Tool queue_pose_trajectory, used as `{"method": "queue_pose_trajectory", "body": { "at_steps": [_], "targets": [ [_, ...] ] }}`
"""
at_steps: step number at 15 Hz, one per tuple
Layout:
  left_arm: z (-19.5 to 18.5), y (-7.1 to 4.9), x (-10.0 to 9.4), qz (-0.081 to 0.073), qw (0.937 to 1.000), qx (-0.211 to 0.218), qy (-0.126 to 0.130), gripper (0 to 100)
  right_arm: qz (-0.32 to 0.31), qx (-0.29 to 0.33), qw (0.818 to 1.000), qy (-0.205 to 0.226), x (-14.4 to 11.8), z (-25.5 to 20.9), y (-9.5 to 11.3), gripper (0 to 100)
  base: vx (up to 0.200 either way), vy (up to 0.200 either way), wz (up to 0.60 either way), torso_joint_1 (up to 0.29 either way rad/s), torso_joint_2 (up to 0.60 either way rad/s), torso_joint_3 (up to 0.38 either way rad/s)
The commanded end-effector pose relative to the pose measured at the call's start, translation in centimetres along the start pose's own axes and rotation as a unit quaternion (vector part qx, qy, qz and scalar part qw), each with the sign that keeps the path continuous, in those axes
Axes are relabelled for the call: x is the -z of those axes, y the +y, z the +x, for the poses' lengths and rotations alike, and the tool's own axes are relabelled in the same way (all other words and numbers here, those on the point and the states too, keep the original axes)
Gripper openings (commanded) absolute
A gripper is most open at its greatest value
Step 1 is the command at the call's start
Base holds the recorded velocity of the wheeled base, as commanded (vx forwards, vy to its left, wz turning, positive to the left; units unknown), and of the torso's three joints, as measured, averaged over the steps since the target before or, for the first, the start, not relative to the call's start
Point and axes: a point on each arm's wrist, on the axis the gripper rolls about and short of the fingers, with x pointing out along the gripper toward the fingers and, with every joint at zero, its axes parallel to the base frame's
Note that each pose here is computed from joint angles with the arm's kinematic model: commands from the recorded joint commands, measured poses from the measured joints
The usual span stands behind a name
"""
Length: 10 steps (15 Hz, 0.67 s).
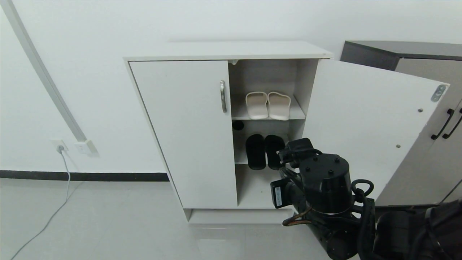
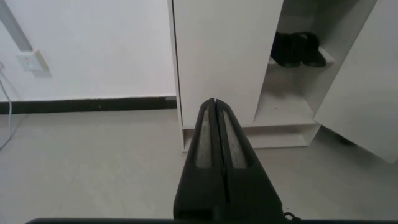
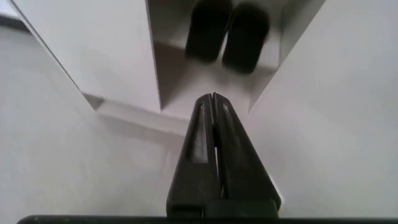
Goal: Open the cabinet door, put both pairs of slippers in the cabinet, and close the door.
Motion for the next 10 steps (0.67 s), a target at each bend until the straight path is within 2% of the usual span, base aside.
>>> {"method": "queue_pose_trajectory", "body": {
  "at_steps": [1,10],
  "targets": [
    [0.01,0.00,0.02,0.000,1.0000,0.000,0.002,0,0.002,0.001,1.000,-0.003,-0.20,-0.13,-0.15,0,0.000,0.000,0.00,0.022,-0.52,-0.359],
    [0.01,0.00,0.02,0.000,1.0000,0.000,0.002,0,-0.001,0.001,1.000,0.000,0.10,-0.23,-0.27,0,0.000,0.000,0.00,0.131,-0.47,-0.338]
  ]
}}
